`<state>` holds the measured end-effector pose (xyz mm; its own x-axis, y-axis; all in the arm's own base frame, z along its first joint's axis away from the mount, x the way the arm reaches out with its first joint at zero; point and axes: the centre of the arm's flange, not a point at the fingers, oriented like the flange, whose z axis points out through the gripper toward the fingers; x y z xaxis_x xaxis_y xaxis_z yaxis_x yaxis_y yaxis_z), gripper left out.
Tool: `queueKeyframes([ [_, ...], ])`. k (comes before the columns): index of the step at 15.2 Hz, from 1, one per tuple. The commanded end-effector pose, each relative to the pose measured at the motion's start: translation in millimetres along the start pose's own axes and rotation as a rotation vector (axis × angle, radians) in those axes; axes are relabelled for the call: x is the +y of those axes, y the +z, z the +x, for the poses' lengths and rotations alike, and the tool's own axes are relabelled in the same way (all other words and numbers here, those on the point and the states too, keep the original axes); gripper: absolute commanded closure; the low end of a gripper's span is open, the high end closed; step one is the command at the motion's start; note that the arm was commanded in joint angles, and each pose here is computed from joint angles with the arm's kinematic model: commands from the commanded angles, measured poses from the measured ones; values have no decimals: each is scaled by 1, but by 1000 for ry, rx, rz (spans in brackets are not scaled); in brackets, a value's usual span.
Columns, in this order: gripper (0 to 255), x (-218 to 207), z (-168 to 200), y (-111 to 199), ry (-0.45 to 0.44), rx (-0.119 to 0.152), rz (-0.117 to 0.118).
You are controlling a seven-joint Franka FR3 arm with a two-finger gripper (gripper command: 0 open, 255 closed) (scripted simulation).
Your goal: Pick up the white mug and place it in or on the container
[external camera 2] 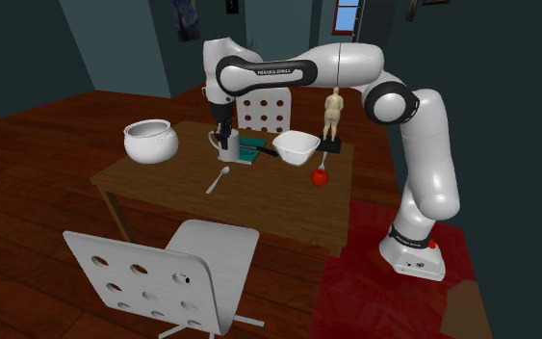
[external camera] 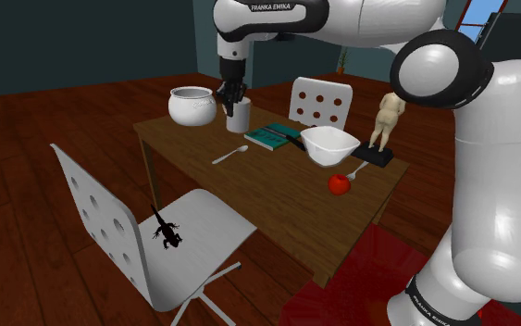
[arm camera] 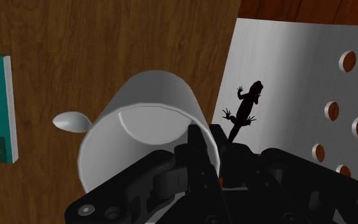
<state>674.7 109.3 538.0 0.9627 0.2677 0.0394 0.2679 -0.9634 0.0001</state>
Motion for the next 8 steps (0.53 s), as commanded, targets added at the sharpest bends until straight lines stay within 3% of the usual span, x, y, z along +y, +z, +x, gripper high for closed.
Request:
queueKeyframes([
  [1, 255, 22, -13, -3, 0, 0, 0],
  [8, 255, 98, -65, -11, 0, 0, 0],
])
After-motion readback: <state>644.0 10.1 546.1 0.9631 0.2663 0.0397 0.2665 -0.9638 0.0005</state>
